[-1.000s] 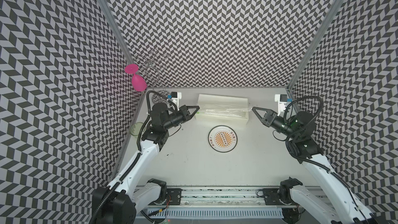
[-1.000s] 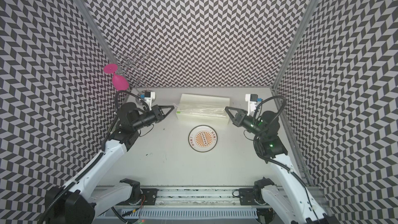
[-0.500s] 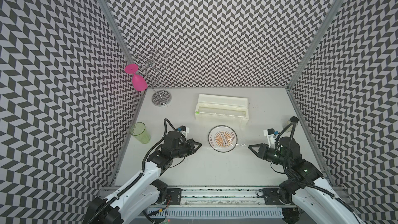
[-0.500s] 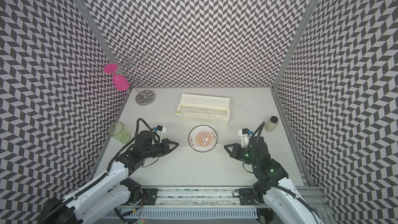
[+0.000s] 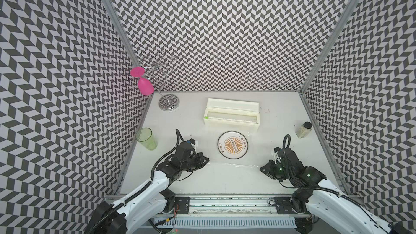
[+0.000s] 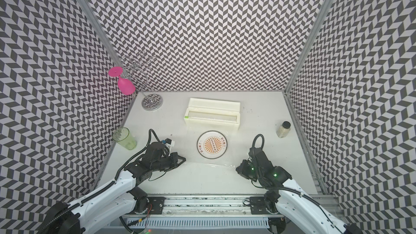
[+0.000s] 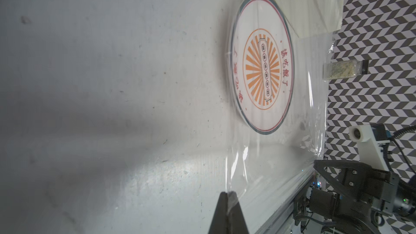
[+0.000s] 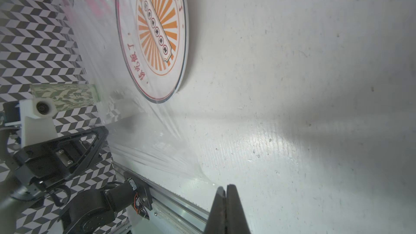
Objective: Wrap the plate with plastic wrap
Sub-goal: Cover the plate with plastic wrap.
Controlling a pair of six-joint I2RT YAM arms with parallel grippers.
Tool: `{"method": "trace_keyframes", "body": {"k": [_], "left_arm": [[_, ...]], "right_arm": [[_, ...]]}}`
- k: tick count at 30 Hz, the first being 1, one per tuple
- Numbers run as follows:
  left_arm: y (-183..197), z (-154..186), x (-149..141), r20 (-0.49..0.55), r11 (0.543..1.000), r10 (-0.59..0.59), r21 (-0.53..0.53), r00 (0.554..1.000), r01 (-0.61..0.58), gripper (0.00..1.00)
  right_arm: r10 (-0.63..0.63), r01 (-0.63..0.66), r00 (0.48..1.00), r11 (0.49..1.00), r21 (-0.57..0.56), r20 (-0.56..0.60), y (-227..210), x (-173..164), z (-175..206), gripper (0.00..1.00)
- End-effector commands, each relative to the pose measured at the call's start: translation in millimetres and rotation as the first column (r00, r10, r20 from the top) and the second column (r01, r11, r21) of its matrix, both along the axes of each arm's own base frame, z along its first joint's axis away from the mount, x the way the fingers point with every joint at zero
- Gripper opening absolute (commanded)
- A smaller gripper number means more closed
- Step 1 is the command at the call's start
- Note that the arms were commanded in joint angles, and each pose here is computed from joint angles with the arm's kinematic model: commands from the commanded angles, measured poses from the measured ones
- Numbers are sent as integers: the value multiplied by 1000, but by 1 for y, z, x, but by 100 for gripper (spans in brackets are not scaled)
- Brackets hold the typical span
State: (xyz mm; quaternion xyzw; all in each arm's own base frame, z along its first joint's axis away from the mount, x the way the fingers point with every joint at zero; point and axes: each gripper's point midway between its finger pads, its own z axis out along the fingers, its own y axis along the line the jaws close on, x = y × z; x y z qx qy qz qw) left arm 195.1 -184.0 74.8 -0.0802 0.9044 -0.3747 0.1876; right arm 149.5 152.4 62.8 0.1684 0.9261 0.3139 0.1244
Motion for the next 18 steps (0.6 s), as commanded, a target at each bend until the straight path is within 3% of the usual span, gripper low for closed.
{"method": "trace_keyframes", "body": {"k": [1,11,15,18], "left_arm": [[8,-17,0,-32,997,25,69,999,-23,0],[2,-46,-3,-105,991,-16,132,994,30,0],[4,-46,-3,-96,988,-13,151,995,27,0],[5,-48,4,-80,984,-4,175,997,18,0]], "right_arm": [[-79,79,997,996,-32,17,-4,13,-2,0],[-125,118,991,985,-125,-51,-2,10,-32,0],[-120,104,989,979,-175,-83,-6,-2,-42,0],[-141,129,989,970,-208,-47,-10,7,-40,0]]}}
